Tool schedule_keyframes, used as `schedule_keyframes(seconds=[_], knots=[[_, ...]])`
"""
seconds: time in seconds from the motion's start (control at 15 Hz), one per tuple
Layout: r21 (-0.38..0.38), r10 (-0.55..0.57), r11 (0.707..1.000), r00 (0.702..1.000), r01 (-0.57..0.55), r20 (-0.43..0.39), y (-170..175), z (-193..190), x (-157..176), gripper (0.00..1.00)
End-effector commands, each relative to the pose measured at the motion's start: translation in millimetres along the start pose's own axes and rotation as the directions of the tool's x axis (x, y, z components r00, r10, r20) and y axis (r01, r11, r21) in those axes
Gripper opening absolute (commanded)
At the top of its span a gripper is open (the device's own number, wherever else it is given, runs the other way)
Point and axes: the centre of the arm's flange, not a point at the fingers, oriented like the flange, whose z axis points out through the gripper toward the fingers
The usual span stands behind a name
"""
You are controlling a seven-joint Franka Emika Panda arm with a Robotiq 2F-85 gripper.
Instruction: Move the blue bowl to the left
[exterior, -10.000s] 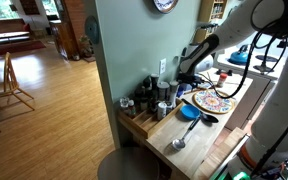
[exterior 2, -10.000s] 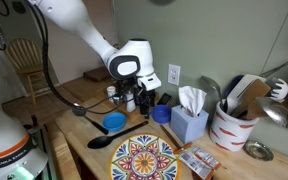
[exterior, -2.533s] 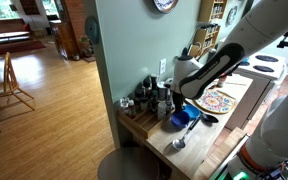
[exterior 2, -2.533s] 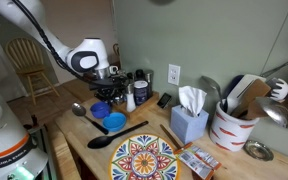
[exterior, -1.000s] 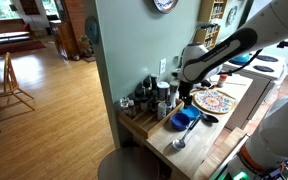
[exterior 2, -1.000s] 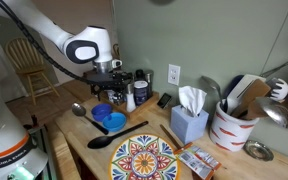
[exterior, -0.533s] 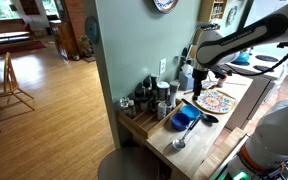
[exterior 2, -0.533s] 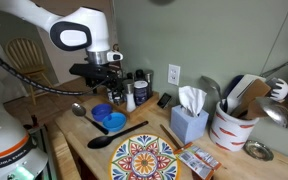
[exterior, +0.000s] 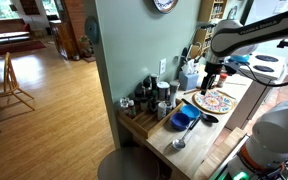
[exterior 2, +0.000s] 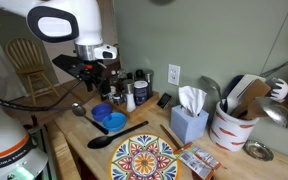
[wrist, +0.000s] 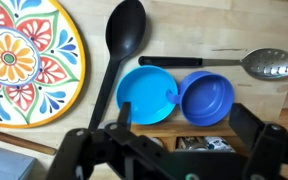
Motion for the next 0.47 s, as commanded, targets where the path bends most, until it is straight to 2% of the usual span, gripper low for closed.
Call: schedule_keyframes(seconds=[0.0, 0.4], knots=[[0.002, 0.017, 1.000, 1.000, -0.017, -0.005, 0.2, -0.2, -3.8, 1.00], [0.004, 0.031, 1.000, 0.999, -0.030, -0.025, -3.6, -1.0, -12.7, 1.00]])
